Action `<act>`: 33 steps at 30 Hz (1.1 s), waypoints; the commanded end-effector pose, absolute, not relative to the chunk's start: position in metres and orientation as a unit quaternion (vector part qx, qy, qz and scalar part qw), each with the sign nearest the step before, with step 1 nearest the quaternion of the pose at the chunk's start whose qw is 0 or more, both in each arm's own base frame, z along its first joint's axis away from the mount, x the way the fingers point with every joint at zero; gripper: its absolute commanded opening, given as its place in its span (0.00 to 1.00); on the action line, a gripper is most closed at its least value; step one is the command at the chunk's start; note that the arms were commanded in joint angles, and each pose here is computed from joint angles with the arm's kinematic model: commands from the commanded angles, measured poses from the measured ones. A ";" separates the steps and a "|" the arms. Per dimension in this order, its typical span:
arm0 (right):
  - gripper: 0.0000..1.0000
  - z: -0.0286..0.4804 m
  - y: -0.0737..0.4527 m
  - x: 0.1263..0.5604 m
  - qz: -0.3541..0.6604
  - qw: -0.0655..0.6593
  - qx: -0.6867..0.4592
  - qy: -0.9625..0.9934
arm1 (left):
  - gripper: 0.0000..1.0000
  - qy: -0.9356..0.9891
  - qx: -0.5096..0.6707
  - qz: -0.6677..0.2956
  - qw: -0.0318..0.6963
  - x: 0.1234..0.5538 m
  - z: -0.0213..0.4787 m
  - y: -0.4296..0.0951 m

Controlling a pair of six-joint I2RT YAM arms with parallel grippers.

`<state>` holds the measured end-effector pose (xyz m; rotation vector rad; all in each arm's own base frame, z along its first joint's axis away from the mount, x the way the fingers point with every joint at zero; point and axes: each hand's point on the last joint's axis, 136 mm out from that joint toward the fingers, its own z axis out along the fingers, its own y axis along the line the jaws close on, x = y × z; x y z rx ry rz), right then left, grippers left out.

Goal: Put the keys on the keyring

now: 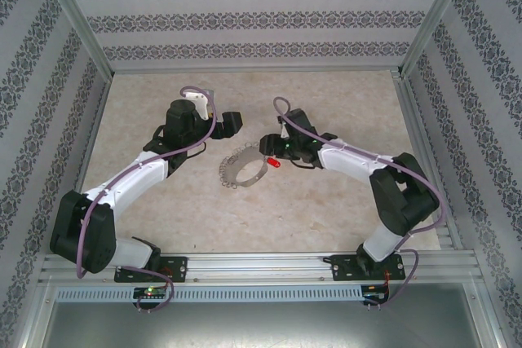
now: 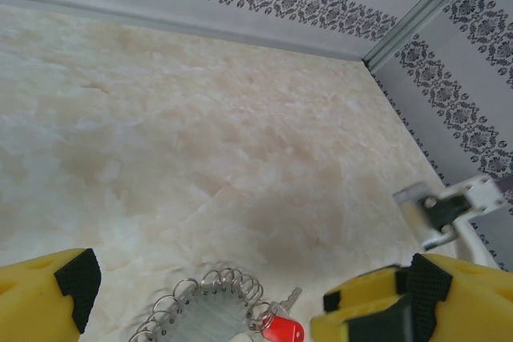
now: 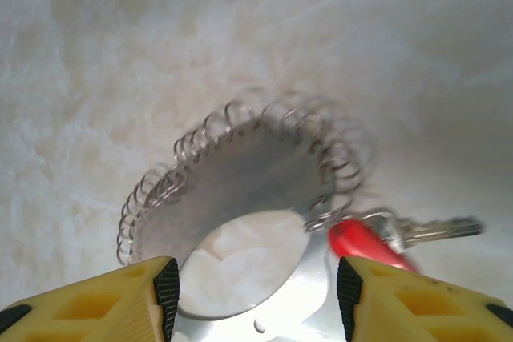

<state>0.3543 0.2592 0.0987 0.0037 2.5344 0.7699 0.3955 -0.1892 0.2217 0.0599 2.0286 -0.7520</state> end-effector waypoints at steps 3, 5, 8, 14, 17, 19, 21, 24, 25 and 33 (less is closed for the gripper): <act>0.54 0.074 0.221 0.351 0.213 0.235 -0.017 0.948 | 1.00 0.822 0.036 -0.307 0.478 0.392 0.234 -0.194; 0.51 0.066 0.217 0.350 0.207 0.228 -0.024 0.951 | 1.00 0.822 0.038 -0.309 0.478 0.391 0.235 -0.195; 0.47 0.054 0.220 0.347 0.209 0.212 -0.033 0.954 | 1.00 0.823 0.039 -0.307 0.476 0.391 0.234 -0.195; 0.48 0.033 0.227 0.340 0.181 0.198 -0.048 0.962 | 1.00 0.825 0.038 -0.304 0.476 0.391 0.234 -0.194; 0.48 0.023 0.225 0.341 0.146 0.200 -0.051 0.968 | 1.00 0.824 0.039 -0.306 0.476 0.391 0.235 -0.195; 0.48 0.018 0.221 0.344 0.118 0.202 -0.051 0.971 | 1.00 0.824 0.039 -0.306 0.476 0.390 0.236 -0.195; 0.48 0.014 0.218 0.344 0.096 0.200 -0.053 0.974 | 1.00 0.823 0.040 -0.306 0.476 0.390 0.236 -0.196; 0.48 0.009 0.210 0.346 0.059 0.200 -0.054 0.977 | 1.00 0.823 0.039 -0.304 0.479 0.390 0.238 -0.195; 0.48 0.007 0.208 0.347 0.054 0.199 -0.055 0.977 | 1.00 0.822 0.040 -0.305 0.479 0.390 0.239 -0.195; 0.48 0.006 0.175 0.342 0.010 0.198 -0.028 0.980 | 1.00 0.823 0.042 -0.296 0.483 0.388 0.242 -0.192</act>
